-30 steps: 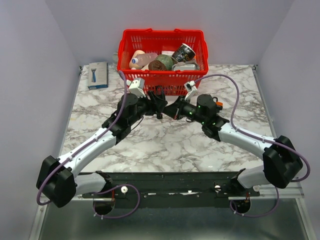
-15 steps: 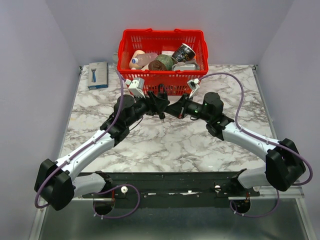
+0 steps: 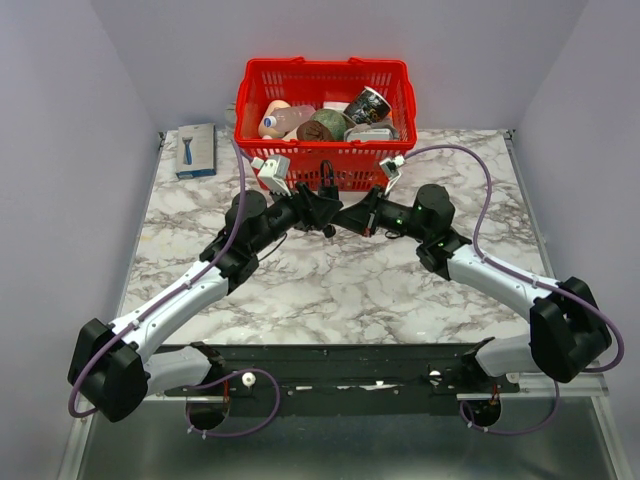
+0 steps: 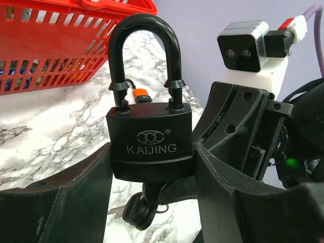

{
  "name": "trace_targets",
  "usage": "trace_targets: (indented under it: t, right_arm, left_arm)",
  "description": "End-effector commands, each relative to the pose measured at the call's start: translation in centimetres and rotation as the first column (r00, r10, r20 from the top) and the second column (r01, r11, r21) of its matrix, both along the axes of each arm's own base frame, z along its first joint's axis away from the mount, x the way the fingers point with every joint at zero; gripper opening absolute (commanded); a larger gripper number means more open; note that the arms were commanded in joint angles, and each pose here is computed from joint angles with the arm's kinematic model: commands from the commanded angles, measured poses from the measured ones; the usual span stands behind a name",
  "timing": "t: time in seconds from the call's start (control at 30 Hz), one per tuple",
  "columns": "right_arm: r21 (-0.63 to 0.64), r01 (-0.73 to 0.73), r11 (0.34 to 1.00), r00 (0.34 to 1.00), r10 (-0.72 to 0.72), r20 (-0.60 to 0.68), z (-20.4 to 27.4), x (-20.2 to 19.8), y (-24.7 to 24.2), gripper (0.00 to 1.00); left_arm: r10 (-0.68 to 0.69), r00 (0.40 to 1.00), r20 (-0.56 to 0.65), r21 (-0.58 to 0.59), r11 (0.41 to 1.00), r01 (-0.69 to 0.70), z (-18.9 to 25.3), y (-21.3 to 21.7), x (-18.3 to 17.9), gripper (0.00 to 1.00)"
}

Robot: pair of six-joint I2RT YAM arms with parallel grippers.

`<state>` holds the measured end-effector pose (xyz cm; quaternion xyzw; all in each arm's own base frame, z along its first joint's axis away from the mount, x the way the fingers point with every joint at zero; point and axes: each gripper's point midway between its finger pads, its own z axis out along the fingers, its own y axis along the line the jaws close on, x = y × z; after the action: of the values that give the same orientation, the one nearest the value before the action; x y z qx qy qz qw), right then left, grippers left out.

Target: Unlock with the key

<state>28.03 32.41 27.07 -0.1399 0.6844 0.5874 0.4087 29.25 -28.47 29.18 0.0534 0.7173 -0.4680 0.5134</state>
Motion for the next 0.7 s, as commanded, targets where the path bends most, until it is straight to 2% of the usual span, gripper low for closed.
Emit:
trace_targets:
  t: [0.0,0.23,0.33,0.37,0.43,0.47,0.5,0.57,0.67]
  right_arm:
    - [0.143,0.122,0.982,0.974,-0.146,0.173,5.8,3.0,-1.4,0.01]
    - [0.077,0.138,0.987,0.977,-0.149,0.153,4.2,3.2,-1.5,0.02]
    - [0.026,0.126,0.992,0.984,-0.128,0.120,2.1,2.7,-1.6,0.13]
    - [0.006,0.120,0.993,0.986,-0.120,0.114,1.2,2.3,-1.7,0.25]
    - [-0.027,0.104,0.994,0.990,-0.101,0.098,-0.3,1.7,-1.9,0.38]
    - [-0.040,0.073,0.997,0.992,-0.068,0.108,-0.8,1.0,-1.9,0.53]
    - [-0.059,0.066,0.996,0.994,-0.060,0.096,-2.0,0.4,-2.2,0.59]
    - [-0.098,0.051,0.994,0.996,-0.043,0.080,-3.7,-0.5,-2.5,0.66]
    - [-0.150,0.054,0.987,0.998,-0.046,0.052,-5.7,-1.6,-3.5,0.70]
  left_arm:
    - [-0.311,0.949,-0.045,0.012,0.950,0.312,-1.3,-3.3,-6.7,0.00]
    - [-0.243,0.967,-0.077,0.054,0.967,0.247,-2.3,-2.8,-5.6,0.00]
    - [-0.163,0.982,-0.100,0.097,0.980,0.172,-3.2,-2.0,-4.5,0.00]
    - [-0.140,0.983,-0.115,0.114,0.982,0.153,-3.6,-1.7,-4.2,0.00]
    - [-0.085,0.987,-0.139,0.145,0.984,0.105,-4.6,-1.1,-3.5,0.00]
    - [-0.065,0.987,-0.149,0.157,0.984,0.089,-4.8,-0.9,-3.1,0.00]
    - [-0.052,0.986,-0.158,0.167,0.983,0.078,-5.1,-0.8,-2.9,0.00]
    - [-0.032,0.983,-0.178,0.185,0.980,0.066,-5.8,-0.5,-2.4,0.00]
    - [-0.034,0.983,-0.179,0.188,0.980,0.068,-5.9,-0.3,-2.2,0.00]
